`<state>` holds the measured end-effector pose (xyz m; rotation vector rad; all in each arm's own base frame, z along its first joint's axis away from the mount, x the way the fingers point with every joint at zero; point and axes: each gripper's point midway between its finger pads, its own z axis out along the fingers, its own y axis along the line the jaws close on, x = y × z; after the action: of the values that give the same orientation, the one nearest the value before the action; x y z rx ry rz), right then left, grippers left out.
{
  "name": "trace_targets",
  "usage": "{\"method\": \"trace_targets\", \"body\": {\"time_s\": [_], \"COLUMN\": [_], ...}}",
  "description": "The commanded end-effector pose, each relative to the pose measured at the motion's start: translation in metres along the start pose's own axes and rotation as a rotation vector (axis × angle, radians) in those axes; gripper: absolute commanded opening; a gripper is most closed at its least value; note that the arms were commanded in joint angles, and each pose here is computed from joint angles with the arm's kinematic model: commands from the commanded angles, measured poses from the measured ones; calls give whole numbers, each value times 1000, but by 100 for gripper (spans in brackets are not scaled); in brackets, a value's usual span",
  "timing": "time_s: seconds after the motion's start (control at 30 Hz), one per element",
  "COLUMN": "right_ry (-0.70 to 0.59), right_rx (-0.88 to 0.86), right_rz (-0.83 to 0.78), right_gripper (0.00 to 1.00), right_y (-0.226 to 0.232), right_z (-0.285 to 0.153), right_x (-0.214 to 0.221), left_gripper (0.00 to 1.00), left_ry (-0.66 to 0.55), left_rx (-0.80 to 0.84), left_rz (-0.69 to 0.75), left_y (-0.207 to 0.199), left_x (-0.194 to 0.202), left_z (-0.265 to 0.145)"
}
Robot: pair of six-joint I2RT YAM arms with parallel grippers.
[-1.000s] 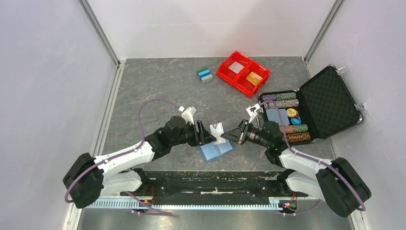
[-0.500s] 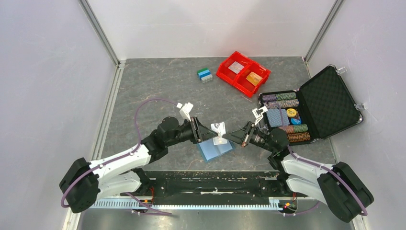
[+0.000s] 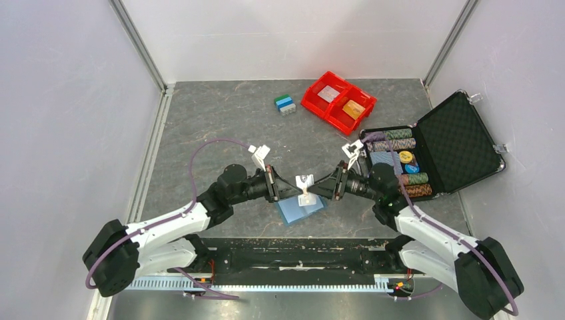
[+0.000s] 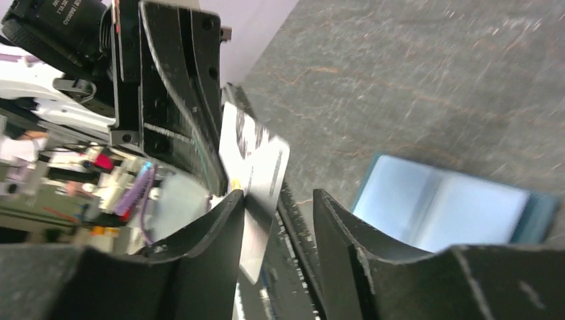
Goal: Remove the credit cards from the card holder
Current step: Place the credit card in the storage box.
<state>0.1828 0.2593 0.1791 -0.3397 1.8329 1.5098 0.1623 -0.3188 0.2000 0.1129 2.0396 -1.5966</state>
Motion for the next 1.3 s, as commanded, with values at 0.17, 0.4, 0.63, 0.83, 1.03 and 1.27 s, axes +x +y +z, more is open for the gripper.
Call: {"method": "trace_targets", "body": {"time_s": [0.17,0.4,0.63,0.83,1.03,1.27], "right_ry": [199,292,359,373,405,448], "right_rx": [-32,-215,-317,-382,-383,-381], "right_rz": [-344,-371,-297,-241,-194,-183], "right_gripper": [50,33,30,30,27,19], "right_y": [18,46,58,71,67,66], "right_z": [-10,-11,-9,-7,-5,-1], "right_x": [-31,-26,-6,8,21,35], "left_gripper": [2,2,2,2,2,2], "left_ry": [228,350,466,480,488,495], "left_rx": [41,49,86,87,88,89], "left_rz": [131,218,230,234,238,238], "left_y": [-19,-32,-35,-32,-30,-28], "left_x": [29,38,52,54,56,58], "left_z": [-23,-39,-43,-43,-44,-44]}}
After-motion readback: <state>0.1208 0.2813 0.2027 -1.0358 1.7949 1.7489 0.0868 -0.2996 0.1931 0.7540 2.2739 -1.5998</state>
